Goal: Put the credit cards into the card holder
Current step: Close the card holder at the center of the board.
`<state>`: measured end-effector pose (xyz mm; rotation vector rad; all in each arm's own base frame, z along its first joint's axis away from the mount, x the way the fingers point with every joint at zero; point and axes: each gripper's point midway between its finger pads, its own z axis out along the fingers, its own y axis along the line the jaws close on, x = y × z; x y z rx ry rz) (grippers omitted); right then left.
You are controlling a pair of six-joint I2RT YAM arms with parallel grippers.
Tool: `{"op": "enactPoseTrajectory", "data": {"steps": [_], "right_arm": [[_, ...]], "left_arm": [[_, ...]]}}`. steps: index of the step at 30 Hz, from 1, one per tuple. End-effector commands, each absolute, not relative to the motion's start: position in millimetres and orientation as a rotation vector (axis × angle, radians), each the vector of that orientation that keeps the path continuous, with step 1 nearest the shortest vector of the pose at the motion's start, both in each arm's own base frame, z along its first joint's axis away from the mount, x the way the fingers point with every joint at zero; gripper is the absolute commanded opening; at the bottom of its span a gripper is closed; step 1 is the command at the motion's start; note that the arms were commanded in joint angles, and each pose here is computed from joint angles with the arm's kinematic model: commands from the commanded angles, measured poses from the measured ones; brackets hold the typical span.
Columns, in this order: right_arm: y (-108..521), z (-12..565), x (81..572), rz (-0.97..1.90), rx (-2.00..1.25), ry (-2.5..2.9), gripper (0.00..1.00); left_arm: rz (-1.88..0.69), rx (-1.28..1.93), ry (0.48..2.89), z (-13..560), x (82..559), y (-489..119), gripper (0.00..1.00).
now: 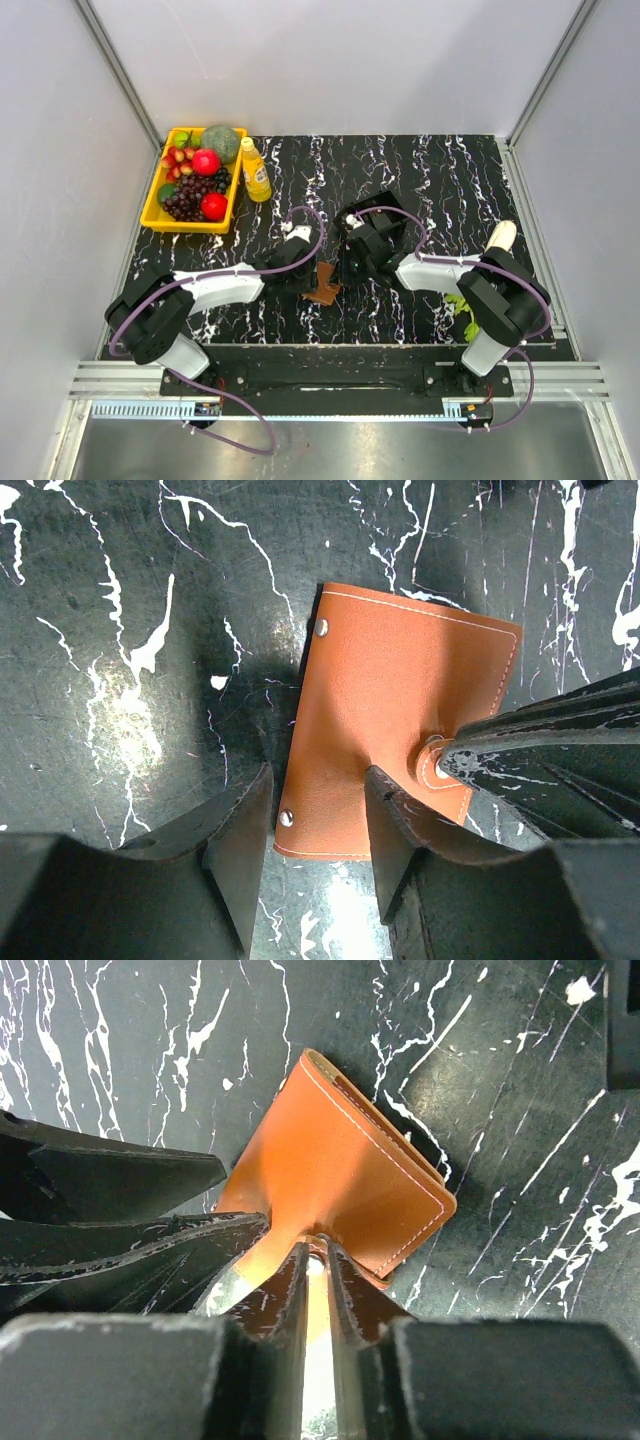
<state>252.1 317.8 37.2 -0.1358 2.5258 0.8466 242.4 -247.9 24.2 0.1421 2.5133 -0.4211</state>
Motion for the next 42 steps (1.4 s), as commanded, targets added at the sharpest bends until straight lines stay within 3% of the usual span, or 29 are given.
{"op": "enactPoseTrajectory", "data": {"steps": [1, 7, 9, 19, 25, 35, 42], "right_arm": [[322.6, 59.1, 262.6, 0.843, -0.165, 2.439, 0.22], [318.6, 90.2, 265.5, 0.857, -0.186, 2.344, 0.32], [317.3, 84.4, 261.5, 0.824, -0.246, 2.384, 0.32], [298.6, 51.7, 242.3, 0.677, -0.601, 2.416, 0.50], [307.7, 77.5, 247.5, 0.723, -0.733, 2.224, 0.52], [318.7, 54.0, 246.3, 0.739, -0.918, 2.179, 0.48], [316.1, 44.9, 251.2, 0.694, -0.980, 2.111, 0.52]], "left_arm": [[-0.437, 0.147, 2.541, 17.3, 236.7, -248.9, 0.46], [-0.442, 0.146, 2.543, 16.8, 236.1, -250.0, 0.46], [-0.439, 0.147, 2.547, 15.3, 236.0, -249.4, 0.46], [-0.451, 0.166, 2.548, 16.6, 236.4, -253.3, 0.45], [-0.442, 0.167, 2.546, 16.3, 235.9, -251.1, 0.45], [-0.477, 0.148, 2.534, 17.0, 233.8, -251.1, 0.44], [-0.520, 0.121, 2.534, 13.8, 231.5, -254.3, 0.44]]}}
